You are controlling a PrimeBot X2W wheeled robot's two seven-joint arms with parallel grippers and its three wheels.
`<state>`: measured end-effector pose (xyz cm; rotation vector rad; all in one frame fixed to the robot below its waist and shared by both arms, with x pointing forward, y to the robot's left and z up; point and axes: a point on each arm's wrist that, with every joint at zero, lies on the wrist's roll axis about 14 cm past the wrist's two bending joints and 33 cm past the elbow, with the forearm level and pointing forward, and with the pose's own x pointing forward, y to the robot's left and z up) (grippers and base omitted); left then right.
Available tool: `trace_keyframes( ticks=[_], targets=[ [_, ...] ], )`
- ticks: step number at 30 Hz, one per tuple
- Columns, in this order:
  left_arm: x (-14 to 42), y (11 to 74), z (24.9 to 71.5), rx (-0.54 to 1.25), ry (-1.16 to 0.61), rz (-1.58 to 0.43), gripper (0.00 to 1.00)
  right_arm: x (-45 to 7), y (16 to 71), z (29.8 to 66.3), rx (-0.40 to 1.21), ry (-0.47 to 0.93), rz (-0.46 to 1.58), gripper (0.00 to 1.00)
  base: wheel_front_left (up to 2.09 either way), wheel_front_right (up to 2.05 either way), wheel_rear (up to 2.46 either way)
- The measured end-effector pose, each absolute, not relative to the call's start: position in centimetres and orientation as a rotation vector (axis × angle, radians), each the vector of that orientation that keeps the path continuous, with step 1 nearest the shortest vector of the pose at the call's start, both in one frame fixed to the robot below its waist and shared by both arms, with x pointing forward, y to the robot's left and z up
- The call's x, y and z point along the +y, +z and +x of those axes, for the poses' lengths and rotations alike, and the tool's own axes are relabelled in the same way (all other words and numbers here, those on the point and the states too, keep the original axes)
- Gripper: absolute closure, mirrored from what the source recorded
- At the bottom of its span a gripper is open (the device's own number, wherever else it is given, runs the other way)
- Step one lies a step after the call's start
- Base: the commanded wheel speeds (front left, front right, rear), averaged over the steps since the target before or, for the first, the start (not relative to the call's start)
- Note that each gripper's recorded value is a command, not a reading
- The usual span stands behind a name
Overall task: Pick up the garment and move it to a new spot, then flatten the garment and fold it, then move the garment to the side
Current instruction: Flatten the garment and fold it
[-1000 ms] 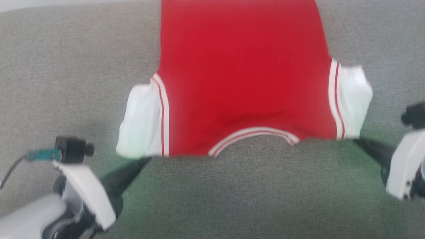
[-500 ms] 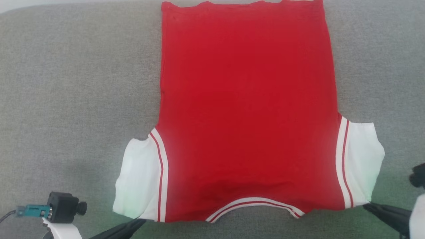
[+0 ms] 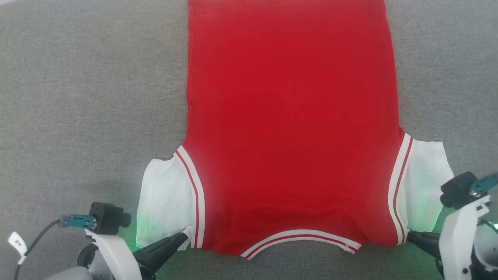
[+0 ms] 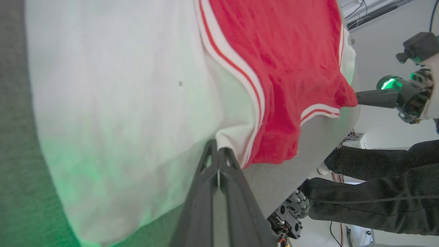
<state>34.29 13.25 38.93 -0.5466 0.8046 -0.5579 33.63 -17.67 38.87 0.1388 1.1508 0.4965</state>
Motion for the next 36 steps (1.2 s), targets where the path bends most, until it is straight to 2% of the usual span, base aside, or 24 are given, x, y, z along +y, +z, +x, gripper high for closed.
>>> trace_keyframes(
  ticks=[9,11,12,13,16,22,30,36],
  targets=[
    [13.3,36.5,34.5,0.835,-0.517,-0.535,1.0,-18.0,36.2,33.5,1.173,0.494,0.04,1.0,0.0,0.0,0.0],
    [13.1,36.5,34.8,0.825,-0.518,-0.54,1.0,-18.1,36.4,33.5,1.161,0.499,0.023,0.33,0.0,0.0,0.0],
    [13.0,36.5,34.9,0.82,-0.52,-0.543,1.0,-18.2,36.5,33.5,1.153,0.499,0.023,0.03,0.0,0.0,0.0],
    [12.9,36.6,35.0,0.817,-0.522,-0.545,1.0,-18.1,36.8,33.5,1.146,0.5,0.029,0.0,0.0,0.0,0.0],
    [12.7,36.7,35.1,0.807,-0.526,-0.554,1.0,-18.0,37.7,33.7,1.121,0.511,0.04,0.0,0.0,0.0,0.0],
    [12.2,37.3,35.5,0.778,-0.535,-0.583,1.0,-19.4,43.3,37.3,0.974,0.501,0.083,0.0,0.0,0.0,0.0],
    [11.6,37.9,36.4,0.733,-0.565,-0.584,1.0,-22.4,50.6,49.4,0.683,0.367,0.018,0.0,0.0,0.0,0.0],
    [11.5,37.4,37.5,0.729,-0.552,-0.599,1.0,-20.3,49.2,58.3,0.683,0.307,0.018,0.0,0.0,0.0,0.0]
  ],
)
